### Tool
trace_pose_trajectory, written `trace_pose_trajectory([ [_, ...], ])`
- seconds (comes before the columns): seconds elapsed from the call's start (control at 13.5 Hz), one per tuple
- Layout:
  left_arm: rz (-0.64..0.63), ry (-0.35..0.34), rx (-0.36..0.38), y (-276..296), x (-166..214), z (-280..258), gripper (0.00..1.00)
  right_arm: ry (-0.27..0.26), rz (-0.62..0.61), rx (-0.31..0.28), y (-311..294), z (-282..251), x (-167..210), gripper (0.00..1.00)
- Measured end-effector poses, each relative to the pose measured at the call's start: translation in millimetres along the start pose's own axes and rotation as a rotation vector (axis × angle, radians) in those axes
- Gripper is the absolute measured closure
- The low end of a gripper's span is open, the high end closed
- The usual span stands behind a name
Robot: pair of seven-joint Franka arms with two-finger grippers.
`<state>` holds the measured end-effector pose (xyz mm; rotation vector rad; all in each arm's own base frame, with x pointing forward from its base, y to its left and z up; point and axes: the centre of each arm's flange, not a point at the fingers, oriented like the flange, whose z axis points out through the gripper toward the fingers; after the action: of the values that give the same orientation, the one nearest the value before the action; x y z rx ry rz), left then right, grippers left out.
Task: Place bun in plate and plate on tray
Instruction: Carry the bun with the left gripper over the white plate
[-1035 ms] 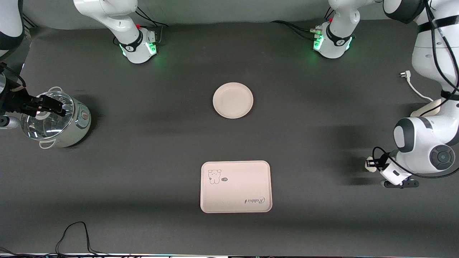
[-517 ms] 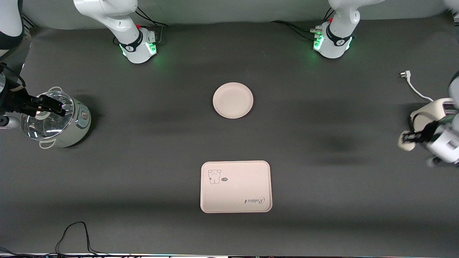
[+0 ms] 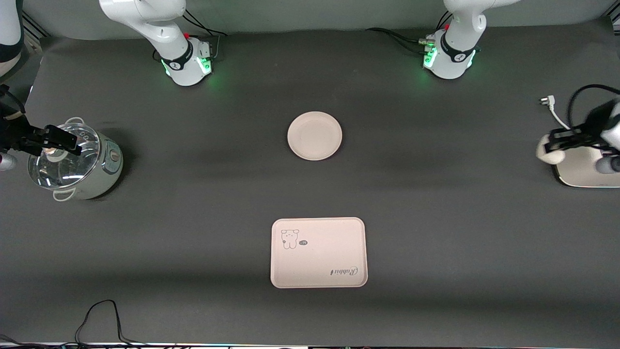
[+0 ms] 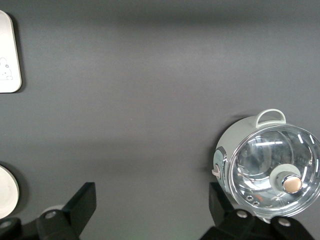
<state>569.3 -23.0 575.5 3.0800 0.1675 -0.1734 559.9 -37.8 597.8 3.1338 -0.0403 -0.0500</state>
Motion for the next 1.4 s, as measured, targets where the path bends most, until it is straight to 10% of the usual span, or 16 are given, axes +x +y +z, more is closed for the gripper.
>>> trace_pose_trajectory([
  [0.74, -0.133, -0.041, -0.011, 323, -80, 134, 0.75, -0.001, -0.014, 0.000, -7, -3, -2, 0.00],
  [1.4, -0.196, -0.025, 0.050, 406, -157, 299, 0.74, -0.007, -0.017, 0.000, -8, -2, -3, 0.00],
])
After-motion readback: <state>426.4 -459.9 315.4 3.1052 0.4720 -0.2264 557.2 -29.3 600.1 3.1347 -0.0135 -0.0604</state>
